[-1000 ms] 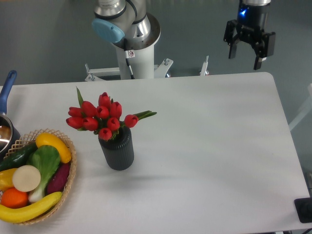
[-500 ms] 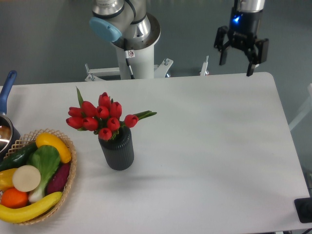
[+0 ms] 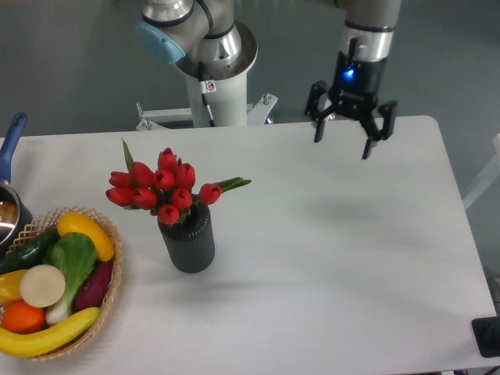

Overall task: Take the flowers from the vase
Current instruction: 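Move the open gripper down toward the red tulip stems above the vase, then close the gripper around the tulip stems just below the blooms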

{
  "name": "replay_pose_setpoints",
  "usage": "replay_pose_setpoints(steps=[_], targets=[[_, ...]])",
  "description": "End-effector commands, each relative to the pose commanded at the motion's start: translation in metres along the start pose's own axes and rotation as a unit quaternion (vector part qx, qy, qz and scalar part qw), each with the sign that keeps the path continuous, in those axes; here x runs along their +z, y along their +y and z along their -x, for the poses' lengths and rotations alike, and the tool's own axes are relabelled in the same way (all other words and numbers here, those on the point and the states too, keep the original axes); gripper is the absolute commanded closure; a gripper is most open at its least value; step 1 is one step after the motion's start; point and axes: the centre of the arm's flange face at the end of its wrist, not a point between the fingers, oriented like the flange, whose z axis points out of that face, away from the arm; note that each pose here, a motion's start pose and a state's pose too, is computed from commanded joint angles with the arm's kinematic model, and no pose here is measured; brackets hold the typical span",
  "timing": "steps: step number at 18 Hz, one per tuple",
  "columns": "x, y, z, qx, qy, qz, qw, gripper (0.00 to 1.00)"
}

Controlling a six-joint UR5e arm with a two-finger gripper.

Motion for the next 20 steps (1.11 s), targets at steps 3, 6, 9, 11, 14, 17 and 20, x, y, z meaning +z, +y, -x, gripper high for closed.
replay_pose_setpoints(steps=[3, 6, 9, 11, 14, 17, 20], targets=[[0.030, -0.024, -0.010, 0.024, 0.029, -0.055, 0.9978, 0.00], [0.043, -0.036, -0.020, 0.036, 0.043, -0.095, 0.9939, 0.00], [0.074, -0.046, -0.035, 0.070, 0.072, -0.118, 0.9879, 0.00], [0.095, -0.048, -0.049, 0.091, 0.095, -0.136, 0.9820, 0.00], [0.115, -0.044, -0.062, 0.081, 0.120, -0.176, 0.9736, 0.00], [0.120, -0.040, -0.074, 0.063, 0.134, -0.205, 0.9675, 0.00], [0.126, -0.032, -0.087, 0.046, 0.146, -0.219, 0.9636, 0.00]])
